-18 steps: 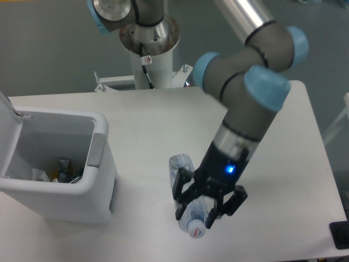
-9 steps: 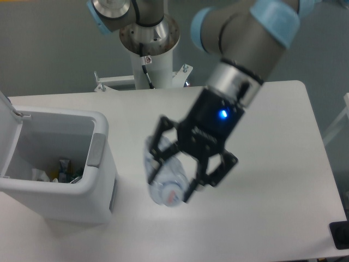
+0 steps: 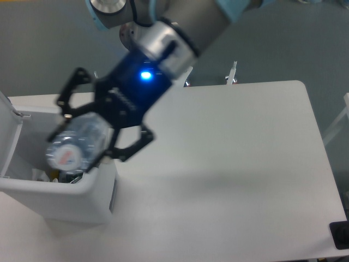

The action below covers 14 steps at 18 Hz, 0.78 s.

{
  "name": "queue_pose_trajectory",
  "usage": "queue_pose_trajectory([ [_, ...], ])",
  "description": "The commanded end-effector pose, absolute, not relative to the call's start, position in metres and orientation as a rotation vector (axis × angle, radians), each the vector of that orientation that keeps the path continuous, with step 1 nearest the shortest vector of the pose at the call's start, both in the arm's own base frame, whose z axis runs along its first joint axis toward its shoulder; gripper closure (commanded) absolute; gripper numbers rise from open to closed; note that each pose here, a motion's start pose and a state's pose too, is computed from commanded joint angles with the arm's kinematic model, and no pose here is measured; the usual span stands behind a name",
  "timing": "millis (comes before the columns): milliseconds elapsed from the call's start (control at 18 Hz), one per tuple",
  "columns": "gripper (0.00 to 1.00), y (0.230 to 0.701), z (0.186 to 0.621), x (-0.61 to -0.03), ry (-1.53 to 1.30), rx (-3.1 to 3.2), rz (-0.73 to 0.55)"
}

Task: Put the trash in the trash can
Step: 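Lift the bottle and carry it over the trash bin, then lower the bottle into the bin and open the gripper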

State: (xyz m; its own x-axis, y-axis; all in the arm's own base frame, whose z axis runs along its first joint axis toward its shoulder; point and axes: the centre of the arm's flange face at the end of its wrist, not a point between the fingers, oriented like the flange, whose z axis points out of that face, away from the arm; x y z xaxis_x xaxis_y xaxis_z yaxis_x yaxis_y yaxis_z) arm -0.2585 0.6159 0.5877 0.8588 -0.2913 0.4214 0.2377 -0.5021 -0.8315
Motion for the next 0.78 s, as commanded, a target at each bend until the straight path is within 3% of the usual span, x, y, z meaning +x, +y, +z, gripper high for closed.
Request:
queue_pose_trajectory([
  [333,0.5,0.64,0.55,-0.211,0.218,-2.002,-0.643],
  [389,0.44,0.641,0.544,-0.21,0.246,-2.0,-0.631],
  [500,0.16,0.642,0.534,-0.211,0.291,-1.997,-0.611],
  [611,0.01,0.639,0.526,-0.209,0.291,-2.002,-0.617],
  [778,0.0,0.634,0.523,-0.205,0.288,-2.007,-0.622],
])
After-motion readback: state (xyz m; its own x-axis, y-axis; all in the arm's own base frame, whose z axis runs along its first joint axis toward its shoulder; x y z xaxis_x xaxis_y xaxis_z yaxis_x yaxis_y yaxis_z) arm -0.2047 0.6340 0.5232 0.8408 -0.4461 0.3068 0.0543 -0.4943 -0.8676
